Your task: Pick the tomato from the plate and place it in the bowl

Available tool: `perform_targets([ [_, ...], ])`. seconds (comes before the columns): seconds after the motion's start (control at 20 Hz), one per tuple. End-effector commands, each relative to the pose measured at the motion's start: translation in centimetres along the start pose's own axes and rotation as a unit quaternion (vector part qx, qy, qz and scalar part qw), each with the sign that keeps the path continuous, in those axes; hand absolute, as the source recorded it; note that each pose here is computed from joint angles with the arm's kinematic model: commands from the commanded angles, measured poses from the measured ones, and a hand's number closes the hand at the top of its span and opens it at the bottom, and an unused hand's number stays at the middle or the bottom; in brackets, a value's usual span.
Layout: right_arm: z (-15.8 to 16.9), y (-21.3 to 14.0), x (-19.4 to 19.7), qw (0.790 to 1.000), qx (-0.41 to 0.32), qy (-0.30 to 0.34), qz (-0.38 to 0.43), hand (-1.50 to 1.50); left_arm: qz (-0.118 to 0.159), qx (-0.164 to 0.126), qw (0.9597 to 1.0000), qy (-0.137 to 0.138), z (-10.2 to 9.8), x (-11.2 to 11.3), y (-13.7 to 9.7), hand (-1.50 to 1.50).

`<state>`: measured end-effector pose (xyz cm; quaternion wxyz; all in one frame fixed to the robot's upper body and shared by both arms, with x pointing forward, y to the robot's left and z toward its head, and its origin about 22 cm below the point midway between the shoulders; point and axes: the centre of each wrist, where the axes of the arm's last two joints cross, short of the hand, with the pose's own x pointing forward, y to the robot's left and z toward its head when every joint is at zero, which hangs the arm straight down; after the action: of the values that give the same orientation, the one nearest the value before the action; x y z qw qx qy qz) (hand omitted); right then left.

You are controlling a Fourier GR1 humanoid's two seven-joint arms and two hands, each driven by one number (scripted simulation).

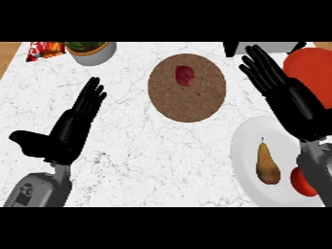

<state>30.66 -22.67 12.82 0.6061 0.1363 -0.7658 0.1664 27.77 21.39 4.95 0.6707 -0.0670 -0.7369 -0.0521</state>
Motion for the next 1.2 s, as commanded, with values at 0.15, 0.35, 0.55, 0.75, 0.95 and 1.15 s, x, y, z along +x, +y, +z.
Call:
perform_targets([
  [0.15,6.1,-7.9,1.4,0.983,-0.031,-0.176,-0.046,1.50,-0.107,0.127,0.9859,0.014,1.3,0.7,6.7,0.00],
  [0.35,11.1,-13.6,0.8,0.973,-0.063,0.050,0.216,-1.50,-0.127,0.173,0.9760,0.037,2.3,0.3,8.8,0.00],
  [0.55,23.0,-14.9,-6.3,0.976,-0.195,0.037,0.090,-1.50,-0.140,0.198,0.9689,0.050,3.1,0.6,10.6,0.00],
  [0.75,30.6,-14.8,-8.1,0.982,-0.157,0.000,0.108,-1.50,-0.136,0.181,0.9725,0.053,3.0,0.9,10.0,0.00],
  [0.95,35.7,-16.6,-8.6,0.977,-0.174,0.014,0.118,-1.50,-0.142,0.163,0.9752,0.048,2.5,0.1,10.0,0.00],
  [1.15,34.9,-20.6,-6.8,0.975,-0.186,0.015,0.124,-1.50,-0.139,0.154,0.9772,0.046,1.8,0.6,8.0,0.00],
])
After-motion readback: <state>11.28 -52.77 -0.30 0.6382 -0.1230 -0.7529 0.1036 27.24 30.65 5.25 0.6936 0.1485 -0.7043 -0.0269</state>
